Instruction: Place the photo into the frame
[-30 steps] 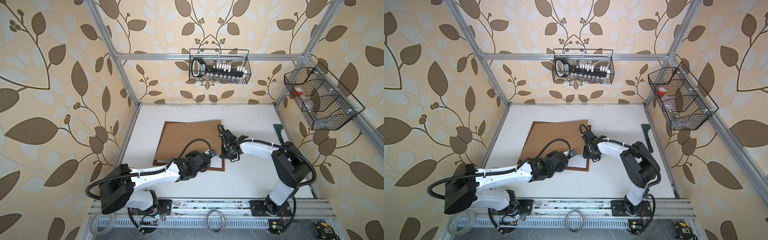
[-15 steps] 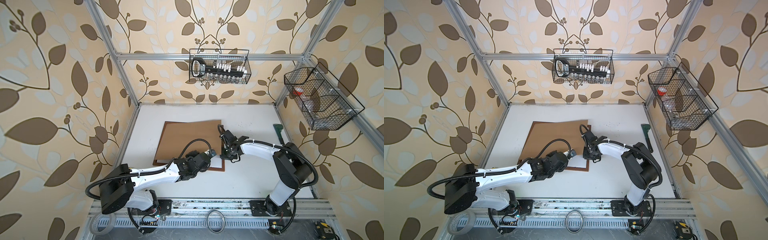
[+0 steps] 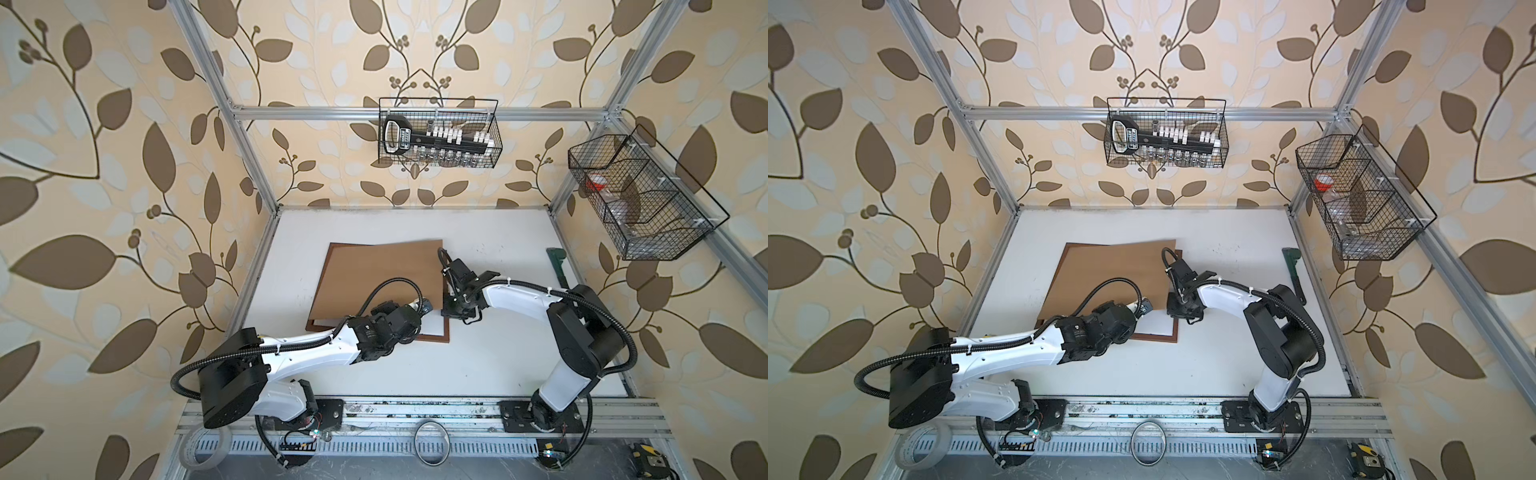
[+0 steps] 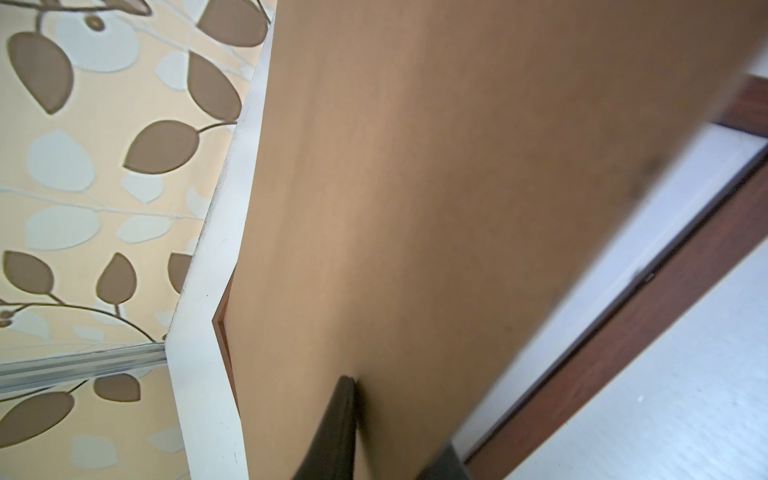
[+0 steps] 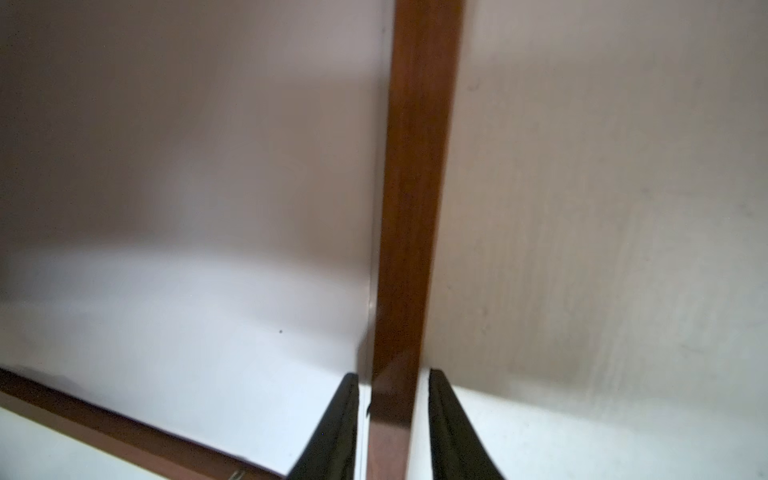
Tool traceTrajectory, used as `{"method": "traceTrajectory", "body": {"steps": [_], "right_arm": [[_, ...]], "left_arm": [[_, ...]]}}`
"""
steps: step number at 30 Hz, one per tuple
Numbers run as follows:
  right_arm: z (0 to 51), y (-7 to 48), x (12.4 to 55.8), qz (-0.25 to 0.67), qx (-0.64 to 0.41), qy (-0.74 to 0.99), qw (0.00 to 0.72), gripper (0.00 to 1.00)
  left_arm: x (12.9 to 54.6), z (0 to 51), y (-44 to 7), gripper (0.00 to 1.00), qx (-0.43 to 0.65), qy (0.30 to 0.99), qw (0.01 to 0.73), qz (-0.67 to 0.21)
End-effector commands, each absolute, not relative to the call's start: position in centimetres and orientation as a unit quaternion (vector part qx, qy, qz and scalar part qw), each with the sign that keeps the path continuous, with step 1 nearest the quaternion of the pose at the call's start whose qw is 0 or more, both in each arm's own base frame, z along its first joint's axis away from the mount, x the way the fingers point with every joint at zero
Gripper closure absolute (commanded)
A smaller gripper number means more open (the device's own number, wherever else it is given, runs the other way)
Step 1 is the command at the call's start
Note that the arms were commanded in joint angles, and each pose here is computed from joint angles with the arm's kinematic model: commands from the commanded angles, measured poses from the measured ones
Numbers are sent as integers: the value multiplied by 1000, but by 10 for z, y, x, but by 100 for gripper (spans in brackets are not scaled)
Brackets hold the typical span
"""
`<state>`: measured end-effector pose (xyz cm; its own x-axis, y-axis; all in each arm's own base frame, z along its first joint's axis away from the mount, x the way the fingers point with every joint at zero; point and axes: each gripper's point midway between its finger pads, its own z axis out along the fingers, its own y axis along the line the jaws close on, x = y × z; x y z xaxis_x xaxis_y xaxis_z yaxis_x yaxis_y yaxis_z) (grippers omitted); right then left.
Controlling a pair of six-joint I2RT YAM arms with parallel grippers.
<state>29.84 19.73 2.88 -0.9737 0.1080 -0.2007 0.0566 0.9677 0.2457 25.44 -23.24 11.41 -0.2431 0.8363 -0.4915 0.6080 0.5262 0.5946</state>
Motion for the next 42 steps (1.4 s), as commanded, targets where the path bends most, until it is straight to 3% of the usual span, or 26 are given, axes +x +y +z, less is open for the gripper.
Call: {"method": "traceTrajectory", "body": {"steps": [1, 13, 42], "right_arm": [[68, 196, 320, 174, 58, 972, 149, 60], [86, 183, 414, 123, 79, 963, 229, 38], [30, 191, 445, 93, 67, 961, 253, 42]], "left_arm": [[241, 97, -236, 100, 437, 814, 376, 69], [242, 100, -237, 100, 434, 814, 380, 67], [242, 100, -238, 100, 432, 814, 382, 64]]}}
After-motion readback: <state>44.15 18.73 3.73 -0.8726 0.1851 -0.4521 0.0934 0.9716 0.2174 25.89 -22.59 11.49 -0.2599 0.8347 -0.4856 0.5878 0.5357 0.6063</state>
